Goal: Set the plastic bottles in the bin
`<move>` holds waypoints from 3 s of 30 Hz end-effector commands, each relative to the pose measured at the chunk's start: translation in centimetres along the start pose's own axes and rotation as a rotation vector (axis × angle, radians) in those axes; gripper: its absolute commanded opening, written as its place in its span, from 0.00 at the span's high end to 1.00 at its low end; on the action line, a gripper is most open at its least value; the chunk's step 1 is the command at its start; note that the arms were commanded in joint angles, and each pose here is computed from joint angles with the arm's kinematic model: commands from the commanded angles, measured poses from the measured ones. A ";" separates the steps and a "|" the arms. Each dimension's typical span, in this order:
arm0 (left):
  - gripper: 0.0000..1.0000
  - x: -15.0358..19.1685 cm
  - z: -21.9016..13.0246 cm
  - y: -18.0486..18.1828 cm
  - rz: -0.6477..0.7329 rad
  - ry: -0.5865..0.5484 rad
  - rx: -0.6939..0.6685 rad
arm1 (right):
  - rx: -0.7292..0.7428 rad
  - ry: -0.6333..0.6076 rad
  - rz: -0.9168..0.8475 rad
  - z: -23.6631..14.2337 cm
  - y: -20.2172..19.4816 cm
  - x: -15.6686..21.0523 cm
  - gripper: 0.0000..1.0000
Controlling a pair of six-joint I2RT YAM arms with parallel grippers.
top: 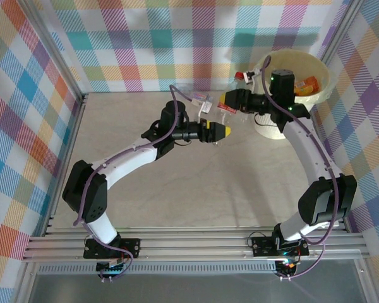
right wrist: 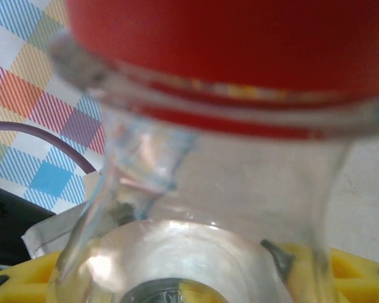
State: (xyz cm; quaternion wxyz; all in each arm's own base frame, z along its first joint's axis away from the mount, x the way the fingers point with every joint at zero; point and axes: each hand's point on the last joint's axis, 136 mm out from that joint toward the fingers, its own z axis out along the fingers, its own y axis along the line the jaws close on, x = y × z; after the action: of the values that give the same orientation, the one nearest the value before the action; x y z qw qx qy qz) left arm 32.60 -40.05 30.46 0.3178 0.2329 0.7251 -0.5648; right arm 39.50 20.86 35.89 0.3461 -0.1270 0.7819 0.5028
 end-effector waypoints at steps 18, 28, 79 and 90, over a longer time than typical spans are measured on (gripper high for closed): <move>0.00 3.3 -5.2 7.6 -0.036 -0.023 -0.511 | 0.789 -0.841 0.069 -19.8 -12.8 -21.2 0.41; 0.00 4.2 -6.7 9.1 -0.052 -0.021 -0.606 | 0.884 -0.695 0.214 -16.9 -20.5 -19.9 0.09; 0.00 6.5 -21.5 15.9 -0.336 -0.334 -1.112 | 0.770 0.548 -0.598 11.0 -28.6 2.6 0.00; 0.00 6.8 -21.9 15.9 -0.335 -0.330 -1.126 | 0.732 0.728 -0.464 11.4 -31.7 8.9 0.04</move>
State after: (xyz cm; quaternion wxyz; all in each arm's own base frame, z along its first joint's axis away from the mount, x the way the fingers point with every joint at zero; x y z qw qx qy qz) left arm 34.96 -16.00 18.32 0.4035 -0.1664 0.8826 -0.1747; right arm 56.46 17.20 5.71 0.2106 -0.3321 0.9193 0.0162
